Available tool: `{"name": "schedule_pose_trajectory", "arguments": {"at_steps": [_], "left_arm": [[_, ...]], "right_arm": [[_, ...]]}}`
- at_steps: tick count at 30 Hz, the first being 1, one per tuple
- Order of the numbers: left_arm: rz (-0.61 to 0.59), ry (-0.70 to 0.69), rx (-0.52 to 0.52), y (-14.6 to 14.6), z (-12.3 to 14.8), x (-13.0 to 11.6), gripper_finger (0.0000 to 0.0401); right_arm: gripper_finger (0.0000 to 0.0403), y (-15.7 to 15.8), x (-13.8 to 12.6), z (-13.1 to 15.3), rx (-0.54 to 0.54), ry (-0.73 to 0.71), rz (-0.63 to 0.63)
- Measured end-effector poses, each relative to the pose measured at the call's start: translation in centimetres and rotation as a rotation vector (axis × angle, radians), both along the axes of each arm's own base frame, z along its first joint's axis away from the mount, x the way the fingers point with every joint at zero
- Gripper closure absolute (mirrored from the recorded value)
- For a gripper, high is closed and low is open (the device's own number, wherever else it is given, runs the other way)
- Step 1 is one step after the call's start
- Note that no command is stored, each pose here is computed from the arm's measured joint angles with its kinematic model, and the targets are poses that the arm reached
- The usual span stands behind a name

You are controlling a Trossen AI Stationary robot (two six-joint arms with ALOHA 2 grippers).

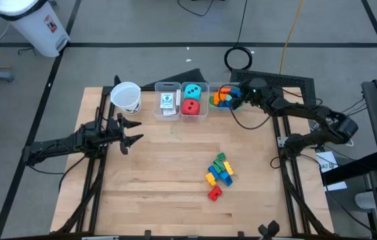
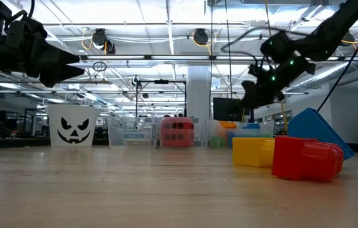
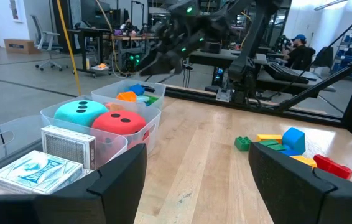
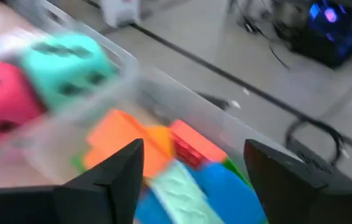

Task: Pick & Place Toys
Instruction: Put the yellow game piece into the right transparent bin

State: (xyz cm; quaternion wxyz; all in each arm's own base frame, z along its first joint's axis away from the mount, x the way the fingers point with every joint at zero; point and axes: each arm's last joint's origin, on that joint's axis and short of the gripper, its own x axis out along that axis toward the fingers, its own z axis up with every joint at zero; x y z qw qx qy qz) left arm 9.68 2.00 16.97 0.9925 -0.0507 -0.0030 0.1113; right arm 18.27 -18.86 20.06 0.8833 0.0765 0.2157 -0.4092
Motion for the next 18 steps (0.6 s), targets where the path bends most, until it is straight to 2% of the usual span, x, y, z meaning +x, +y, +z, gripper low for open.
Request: {"name": "schedule_pose_trajectory", "arguments": {"at_steps": [5, 8, 11, 16, 18], "left_arm": [[0.000, 0.000, 0.000, 0.0, 0.0, 0.0, 0.0114], [0.000, 0.000, 0.000, 0.0, 0.0, 0.0, 0.0114], [0.000, 0.000, 0.000, 0.0, 0.0, 0.0, 0.0114], [0.000, 0.000, 0.000, 0.0, 0.0, 0.0, 0.0114], [0.000, 0.000, 0.000, 0.0, 0.0, 0.0, 0.0114]], "right_arm": [[0.0136, 4.0, 1.7, 2.5, -0.026, -0.102, 0.142], [0.0130, 7.2, 2.8, 3.3, 0.006, -0.140, 0.281], [0.0129, 10.5, 3.8, 3.3, 0.084, -0.136, 0.454], [0.0137, 15.5, 4.5, 1.7, 0.247, -0.002, 0.749], [0.0141, 17.1, 4.5, 0.9, 0.278, 0.075, 0.813]]}}
